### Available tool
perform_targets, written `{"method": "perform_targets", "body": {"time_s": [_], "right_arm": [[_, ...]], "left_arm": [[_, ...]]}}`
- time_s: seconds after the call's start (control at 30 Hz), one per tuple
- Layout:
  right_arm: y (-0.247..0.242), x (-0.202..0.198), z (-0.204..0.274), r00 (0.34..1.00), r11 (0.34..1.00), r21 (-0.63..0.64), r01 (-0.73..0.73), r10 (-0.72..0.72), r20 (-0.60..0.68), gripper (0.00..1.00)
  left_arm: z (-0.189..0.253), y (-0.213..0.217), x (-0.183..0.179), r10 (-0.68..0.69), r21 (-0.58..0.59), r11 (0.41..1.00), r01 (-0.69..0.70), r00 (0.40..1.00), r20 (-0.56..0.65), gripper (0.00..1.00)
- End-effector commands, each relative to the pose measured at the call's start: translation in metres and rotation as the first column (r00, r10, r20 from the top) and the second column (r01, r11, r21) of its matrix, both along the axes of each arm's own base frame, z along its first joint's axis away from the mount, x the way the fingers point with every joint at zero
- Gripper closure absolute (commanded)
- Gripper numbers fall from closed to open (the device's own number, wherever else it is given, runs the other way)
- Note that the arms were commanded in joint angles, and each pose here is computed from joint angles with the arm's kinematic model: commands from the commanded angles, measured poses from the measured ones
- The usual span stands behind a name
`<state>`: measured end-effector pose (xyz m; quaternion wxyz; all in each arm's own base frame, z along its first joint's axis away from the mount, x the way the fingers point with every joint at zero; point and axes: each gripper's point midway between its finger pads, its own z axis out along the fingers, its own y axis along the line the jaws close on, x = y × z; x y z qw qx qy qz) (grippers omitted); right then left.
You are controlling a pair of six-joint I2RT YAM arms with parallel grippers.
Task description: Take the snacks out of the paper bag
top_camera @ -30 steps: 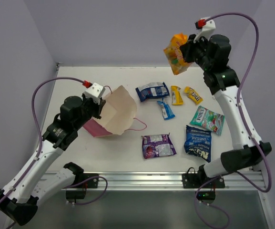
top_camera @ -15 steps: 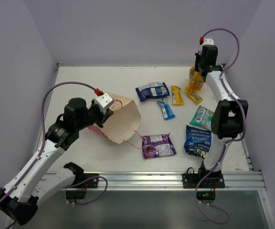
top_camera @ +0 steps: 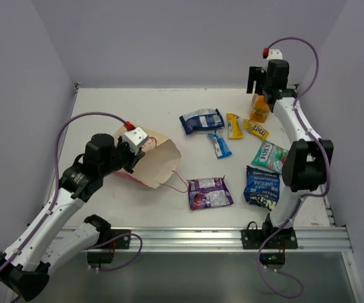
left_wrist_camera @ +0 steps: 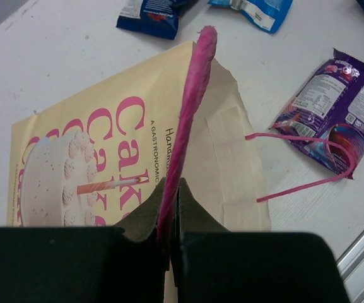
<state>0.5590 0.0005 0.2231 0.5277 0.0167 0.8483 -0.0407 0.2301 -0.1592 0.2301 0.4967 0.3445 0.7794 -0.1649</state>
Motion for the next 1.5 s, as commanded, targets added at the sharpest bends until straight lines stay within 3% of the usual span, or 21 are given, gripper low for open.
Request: {"method": "perform_targets", "body": {"time_s": [0.0, 0.17, 0.2, 0.3, 0.47, 0.7, 0.93, 1.07, 1.2, 1.47], "right_arm": [[0.036, -0.039, 0.116, 0.969, 0.988, 0.089, -0.123, 0.101, 0.224, 0.19], [0.078, -0.098, 0.154, 0.933, 0.936, 0.220, -0.273, 0.203, 0.297, 0.18], [0.083, -0.106, 0.145, 0.933, 0.924, 0.245, -0.293, 0.221, 0.283, 0.18], [0.101, -0.130, 0.145, 0.914, 0.871, 0.319, -0.374, 0.288, 0.286, 0.17], [0.115, -0.159, 0.144, 0.894, 0.816, 0.382, -0.434, 0.335, 0.298, 0.17], [0.109, -0.188, 0.144, 0.894, 0.821, 0.381, -0.426, 0.317, 0.318, 0.16], [0.115, -0.196, 0.135, 0.892, 0.796, 0.417, -0.439, 0.331, 0.307, 0.16], [0.117, -0.198, 0.130, 0.893, 0.788, 0.428, -0.442, 0.339, 0.296, 0.16], [0.120, -0.201, 0.131, 0.887, 0.776, 0.437, -0.455, 0.353, 0.297, 0.16], [0.117, -0.207, 0.132, 0.884, 0.785, 0.416, -0.459, 0.358, 0.300, 0.16]], "left_arm": [[0.045, 0.000, 0.022, 0.075, -0.068, 0.995, -0.067, 0.990, 0.120, 1.00], [0.087, -0.002, 0.065, 0.244, -0.190, 0.959, -0.211, 0.954, 0.175, 1.00], [0.091, 0.011, 0.078, 0.347, -0.205, 0.928, -0.312, 0.922, 0.171, 1.00], [0.116, 0.018, 0.109, 0.467, -0.325, 0.852, -0.410, 0.876, 0.119, 1.00], [0.134, 0.026, 0.139, 0.536, -0.485, 0.732, -0.479, 0.844, -0.024, 1.00], [0.111, 0.079, 0.161, 0.697, -0.452, 0.618, -0.644, 0.714, -0.065, 1.00], [0.070, 0.132, 0.194, 0.753, -0.398, 0.596, -0.697, 0.657, -0.022, 1.00], [0.060, 0.160, 0.220, 0.741, -0.450, 0.568, -0.689, 0.666, -0.085, 1.00], [0.071, 0.188, 0.250, 0.763, -0.487, 0.525, -0.698, 0.639, -0.093, 1.00], [0.066, 0.216, 0.255, 0.808, -0.452, 0.478, -0.753, 0.579, -0.110, 1.00]]}}
